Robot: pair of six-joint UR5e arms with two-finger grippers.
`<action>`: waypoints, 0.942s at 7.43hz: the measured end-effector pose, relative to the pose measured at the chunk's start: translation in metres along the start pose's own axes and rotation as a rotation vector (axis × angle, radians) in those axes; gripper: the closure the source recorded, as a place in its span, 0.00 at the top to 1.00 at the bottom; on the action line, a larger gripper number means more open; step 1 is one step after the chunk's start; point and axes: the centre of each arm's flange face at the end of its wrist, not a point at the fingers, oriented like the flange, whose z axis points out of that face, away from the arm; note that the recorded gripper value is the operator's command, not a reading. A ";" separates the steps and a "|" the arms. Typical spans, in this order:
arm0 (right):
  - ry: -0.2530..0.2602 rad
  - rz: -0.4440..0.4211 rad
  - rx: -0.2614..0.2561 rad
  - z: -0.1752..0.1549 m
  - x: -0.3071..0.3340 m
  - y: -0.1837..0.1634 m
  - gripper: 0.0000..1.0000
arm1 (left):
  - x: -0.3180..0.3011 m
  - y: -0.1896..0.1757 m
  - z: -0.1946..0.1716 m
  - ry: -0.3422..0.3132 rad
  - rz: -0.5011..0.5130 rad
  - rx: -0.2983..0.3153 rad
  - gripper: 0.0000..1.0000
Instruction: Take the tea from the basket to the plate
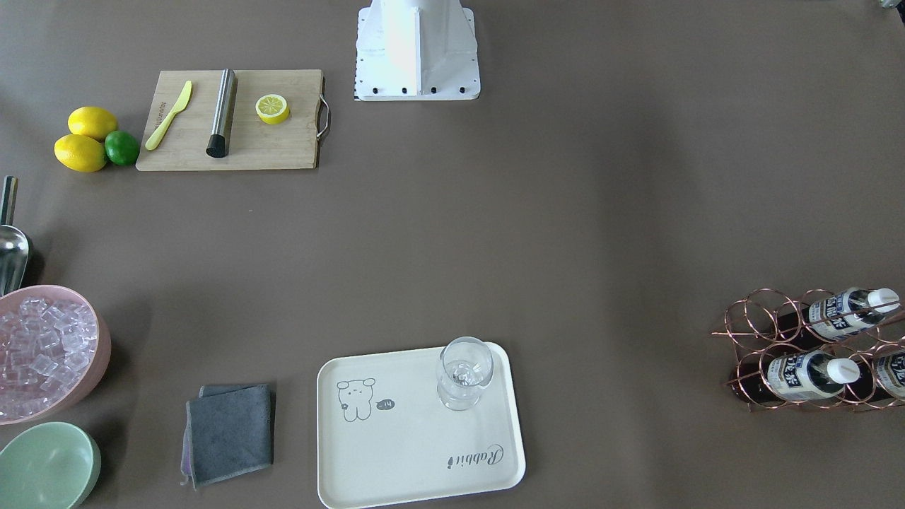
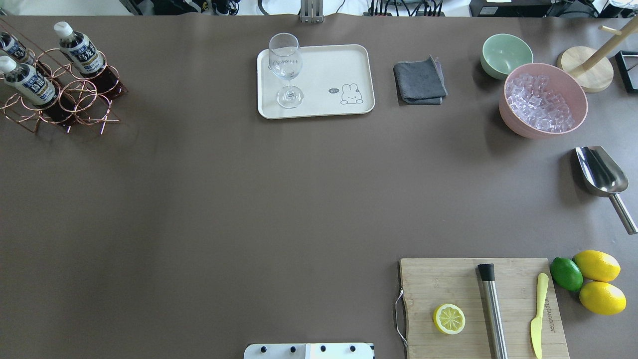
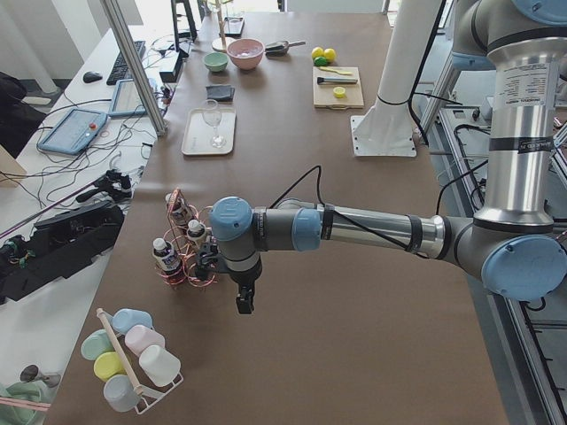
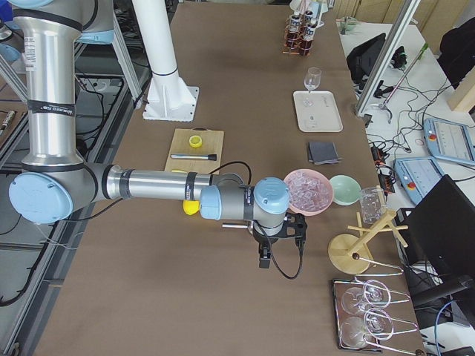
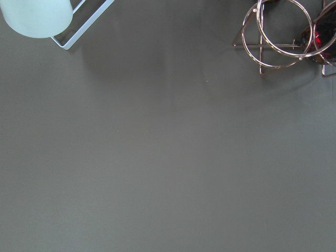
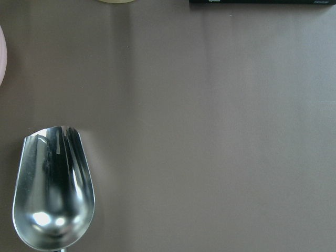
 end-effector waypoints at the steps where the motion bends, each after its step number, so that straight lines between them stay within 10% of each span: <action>1: 0.001 0.000 -0.002 0.001 0.000 0.000 1.00 | 0.000 0.001 -0.002 0.000 0.001 0.003 0.99; 7: 0.006 -0.028 -0.006 0.005 -0.012 -0.006 1.00 | 0.002 0.001 -0.003 0.006 -0.001 0.006 0.99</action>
